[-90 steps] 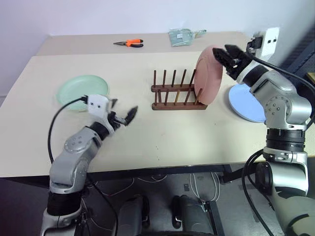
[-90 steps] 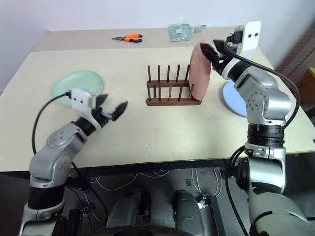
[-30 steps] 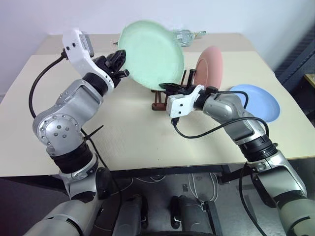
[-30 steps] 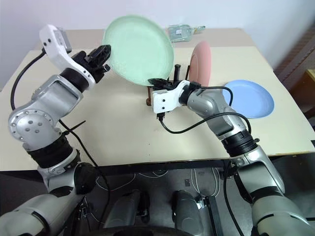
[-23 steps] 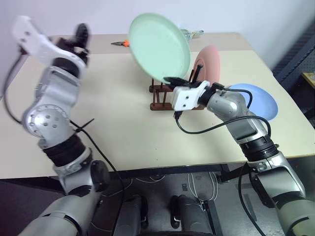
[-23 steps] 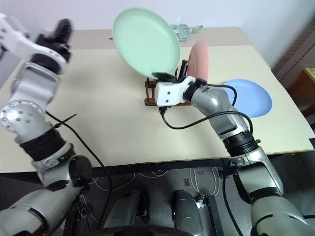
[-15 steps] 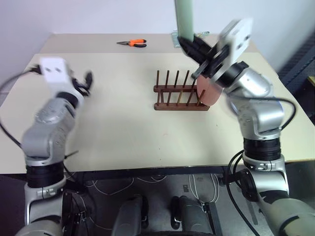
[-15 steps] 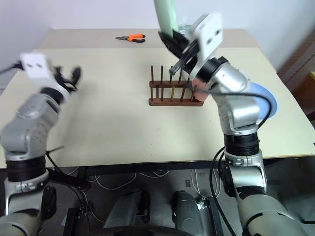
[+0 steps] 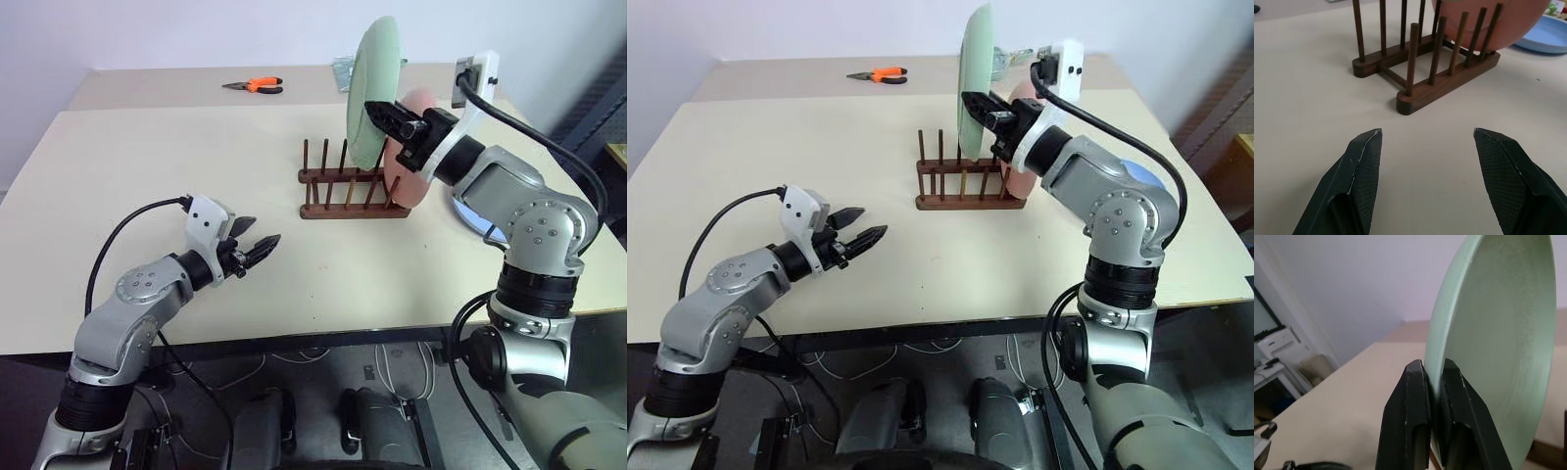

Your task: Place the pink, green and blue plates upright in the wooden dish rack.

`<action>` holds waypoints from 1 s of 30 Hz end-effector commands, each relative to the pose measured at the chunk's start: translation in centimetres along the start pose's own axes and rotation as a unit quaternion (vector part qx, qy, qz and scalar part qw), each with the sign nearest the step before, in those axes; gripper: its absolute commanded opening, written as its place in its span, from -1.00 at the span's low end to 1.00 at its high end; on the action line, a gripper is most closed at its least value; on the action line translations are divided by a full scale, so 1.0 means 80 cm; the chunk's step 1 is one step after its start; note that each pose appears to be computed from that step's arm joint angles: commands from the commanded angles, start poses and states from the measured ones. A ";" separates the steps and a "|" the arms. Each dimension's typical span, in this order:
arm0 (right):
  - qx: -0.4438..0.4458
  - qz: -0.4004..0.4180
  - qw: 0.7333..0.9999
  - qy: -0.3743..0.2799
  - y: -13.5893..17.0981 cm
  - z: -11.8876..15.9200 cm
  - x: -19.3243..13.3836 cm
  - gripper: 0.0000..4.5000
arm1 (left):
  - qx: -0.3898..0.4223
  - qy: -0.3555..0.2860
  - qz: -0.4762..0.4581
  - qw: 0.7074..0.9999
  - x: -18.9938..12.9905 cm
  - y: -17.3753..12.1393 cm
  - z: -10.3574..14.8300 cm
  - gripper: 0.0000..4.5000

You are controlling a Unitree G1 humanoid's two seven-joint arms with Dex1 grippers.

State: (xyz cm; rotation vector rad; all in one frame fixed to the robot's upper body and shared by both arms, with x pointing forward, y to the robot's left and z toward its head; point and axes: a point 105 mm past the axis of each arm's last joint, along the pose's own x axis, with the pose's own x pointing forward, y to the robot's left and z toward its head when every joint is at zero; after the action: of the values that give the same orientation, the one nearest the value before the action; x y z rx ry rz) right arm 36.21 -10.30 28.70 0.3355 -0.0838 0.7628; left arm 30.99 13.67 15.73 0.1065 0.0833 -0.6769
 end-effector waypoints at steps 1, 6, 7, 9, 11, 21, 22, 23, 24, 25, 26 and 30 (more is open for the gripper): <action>-0.009 -0.005 1.000 0.001 -0.009 0.005 0.000 -1.00 | 0.010 -0.017 0.008 1.000 -0.005 0.003 0.013 0.35; -0.012 -0.014 0.999 0.028 -0.026 -0.006 0.007 -1.00 | 0.002 -0.020 0.002 1.000 -0.006 -0.002 0.013 0.35; -0.014 -0.016 0.999 0.031 -0.028 -0.007 0.008 -1.00 | 0.002 -0.019 0.001 1.000 -0.005 -0.003 0.013 0.35; -0.026 -0.016 0.999 0.037 -0.032 -0.008 0.010 -0.67 | 0.002 -0.020 -0.001 1.000 -0.004 -0.005 0.014 0.37; -0.061 -0.009 0.997 0.037 -0.030 -0.005 0.011 -0.29 | -0.002 -0.023 -0.003 1.000 -0.004 -0.008 0.015 0.37; -0.482 0.058 0.874 0.038 0.001 0.028 -0.025 0.35 | -0.003 -0.024 -0.009 1.000 -0.003 -0.013 0.016 0.37; -0.485 0.060 0.872 0.040 -0.001 0.036 -0.037 0.35 | -0.002 -0.023 -0.012 1.000 -0.003 -0.014 0.015 0.37; -0.484 0.049 0.872 0.050 -0.011 0.046 -0.052 0.35 | 0.002 -0.019 -0.018 1.000 -0.002 -0.017 0.015 0.37; -0.484 0.035 0.872 0.058 -0.020 0.054 -0.064 0.35 | 0.006 -0.016 -0.026 1.000 -0.001 -0.020 0.014 0.37; -0.469 0.010 0.880 0.075 -0.038 0.060 -0.082 0.35 | 0.011 -0.012 -0.043 0.999 0.000 -0.027 0.012 0.37; -0.457 -0.010 0.885 0.090 -0.053 0.064 -0.099 0.35 | 0.016 -0.008 -0.060 0.998 0.001 -0.034 0.011 0.37; -0.416 -0.056 0.884 0.208 -0.101 0.024 -0.162 0.35 | 0.006 -0.014 -0.115 0.993 0.008 -0.059 0.015 0.37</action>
State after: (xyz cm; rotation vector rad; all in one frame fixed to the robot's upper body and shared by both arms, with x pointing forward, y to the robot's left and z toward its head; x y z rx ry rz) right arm 33.00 -24.11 26.72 -0.6274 -0.0348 0.6061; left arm 29.31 10.77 15.22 0.1019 0.1178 -0.8409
